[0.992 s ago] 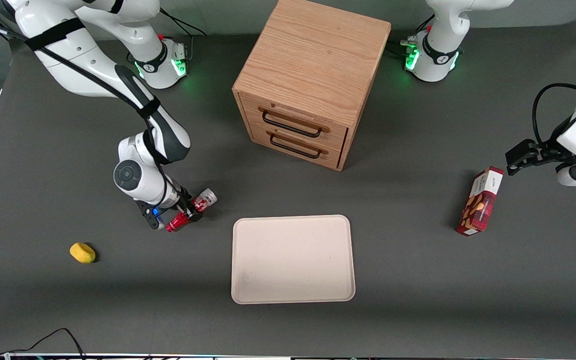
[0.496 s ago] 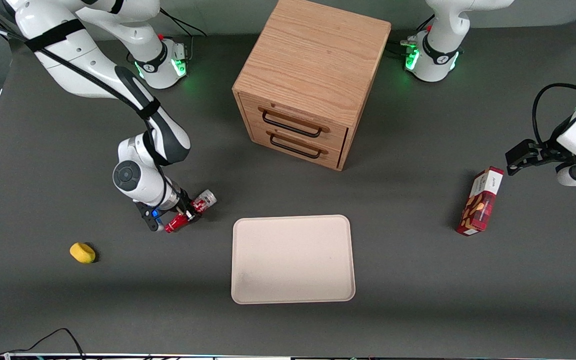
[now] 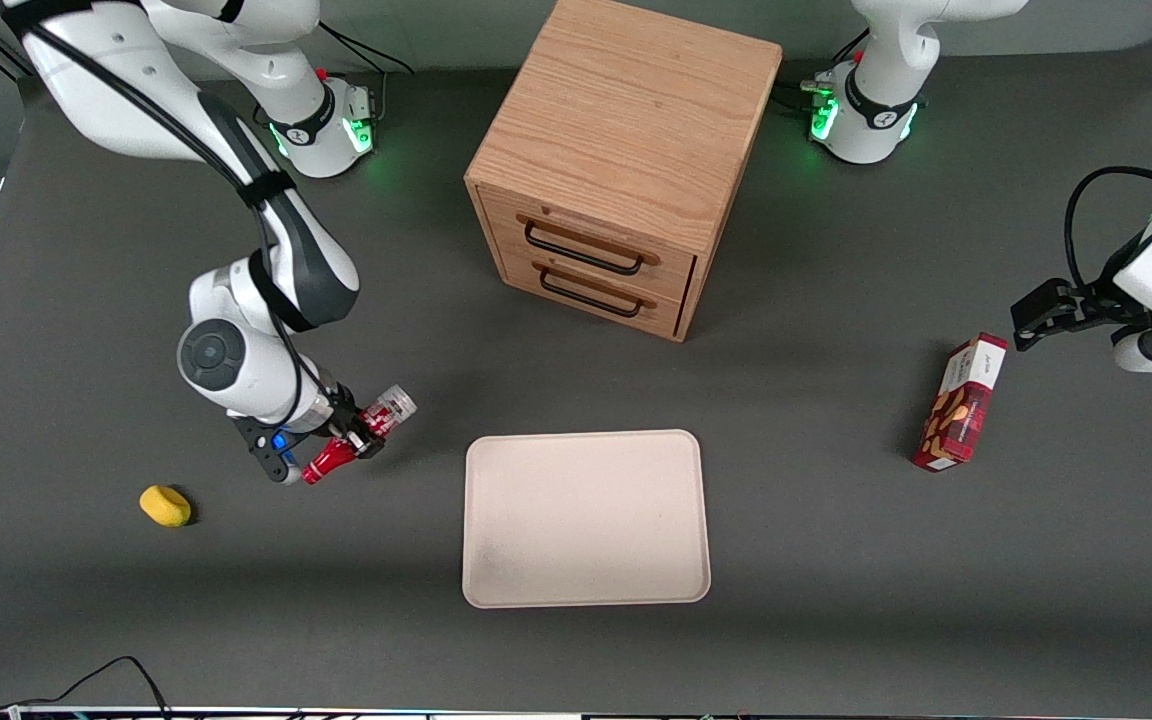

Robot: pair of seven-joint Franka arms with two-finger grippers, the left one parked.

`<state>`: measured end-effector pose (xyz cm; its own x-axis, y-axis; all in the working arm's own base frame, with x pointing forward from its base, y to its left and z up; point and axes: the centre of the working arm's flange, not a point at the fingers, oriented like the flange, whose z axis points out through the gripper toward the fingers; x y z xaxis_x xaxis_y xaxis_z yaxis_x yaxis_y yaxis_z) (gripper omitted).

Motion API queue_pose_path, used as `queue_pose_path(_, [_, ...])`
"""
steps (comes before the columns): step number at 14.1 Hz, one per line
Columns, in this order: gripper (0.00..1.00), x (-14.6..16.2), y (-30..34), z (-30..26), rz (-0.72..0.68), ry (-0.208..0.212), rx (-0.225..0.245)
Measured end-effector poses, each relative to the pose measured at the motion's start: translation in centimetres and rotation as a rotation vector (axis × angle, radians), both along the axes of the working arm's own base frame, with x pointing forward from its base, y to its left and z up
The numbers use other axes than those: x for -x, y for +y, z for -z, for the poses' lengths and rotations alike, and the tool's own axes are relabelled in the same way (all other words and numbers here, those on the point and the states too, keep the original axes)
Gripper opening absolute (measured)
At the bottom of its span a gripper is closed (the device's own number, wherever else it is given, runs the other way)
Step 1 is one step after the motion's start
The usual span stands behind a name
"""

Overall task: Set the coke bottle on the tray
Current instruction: 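Lift the gripped bottle off the table with the right gripper, then carry the bottle over the cream tray and stand it upright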

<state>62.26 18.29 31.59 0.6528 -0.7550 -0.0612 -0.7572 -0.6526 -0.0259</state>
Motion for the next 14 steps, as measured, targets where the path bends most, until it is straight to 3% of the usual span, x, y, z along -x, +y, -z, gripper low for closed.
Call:
queue_pose_path(4, [0.54, -1.2, 2.6, -8.5, -0.163, -0.065, -0.001])
queue_pose_path(8, [0.54, -1.5, 4.9, -13.4, -0.46, -0.113, 0.083])
queue_pose_path(14, [0.54, -3.2, 10.8, -11.4, -0.692, -0.134, 0.036])
